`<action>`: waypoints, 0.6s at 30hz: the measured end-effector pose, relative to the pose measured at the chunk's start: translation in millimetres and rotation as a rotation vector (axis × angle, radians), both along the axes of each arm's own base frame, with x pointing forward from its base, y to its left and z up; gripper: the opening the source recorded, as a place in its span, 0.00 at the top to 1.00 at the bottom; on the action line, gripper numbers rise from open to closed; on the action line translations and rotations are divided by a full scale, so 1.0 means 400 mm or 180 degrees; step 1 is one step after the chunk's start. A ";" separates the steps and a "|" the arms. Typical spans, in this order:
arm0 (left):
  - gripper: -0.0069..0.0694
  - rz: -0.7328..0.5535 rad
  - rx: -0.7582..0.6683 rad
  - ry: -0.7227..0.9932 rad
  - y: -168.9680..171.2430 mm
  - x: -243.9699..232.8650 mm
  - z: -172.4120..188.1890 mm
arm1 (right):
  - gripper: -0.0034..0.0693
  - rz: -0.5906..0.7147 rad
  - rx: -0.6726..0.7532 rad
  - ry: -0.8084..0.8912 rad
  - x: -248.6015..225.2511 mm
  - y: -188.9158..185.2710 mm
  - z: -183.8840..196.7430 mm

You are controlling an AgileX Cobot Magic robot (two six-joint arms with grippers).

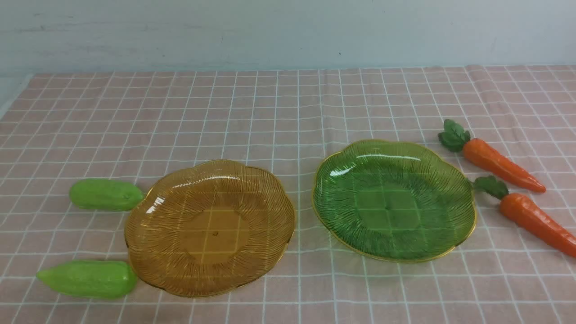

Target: Put different types of vegetables on the plate.

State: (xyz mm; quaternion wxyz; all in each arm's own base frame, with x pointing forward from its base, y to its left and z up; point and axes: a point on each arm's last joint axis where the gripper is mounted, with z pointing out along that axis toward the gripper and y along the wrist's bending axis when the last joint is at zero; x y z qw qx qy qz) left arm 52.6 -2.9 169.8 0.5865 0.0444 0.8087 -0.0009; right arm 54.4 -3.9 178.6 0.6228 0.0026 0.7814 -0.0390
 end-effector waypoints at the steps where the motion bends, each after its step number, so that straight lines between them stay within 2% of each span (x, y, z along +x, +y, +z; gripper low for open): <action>1: 0.91 0.0000 0.0000 0.0000 0.000 0.000 0.000 | 0.96 0.0000 0.0000 0.0000 0.000 0.000 0.000; 18: 0.91 0.0000 0.0000 0.0000 0.000 0.000 0.000 | 0.96 0.0055 0.0000 -0.0004 0.000 0.002 0.000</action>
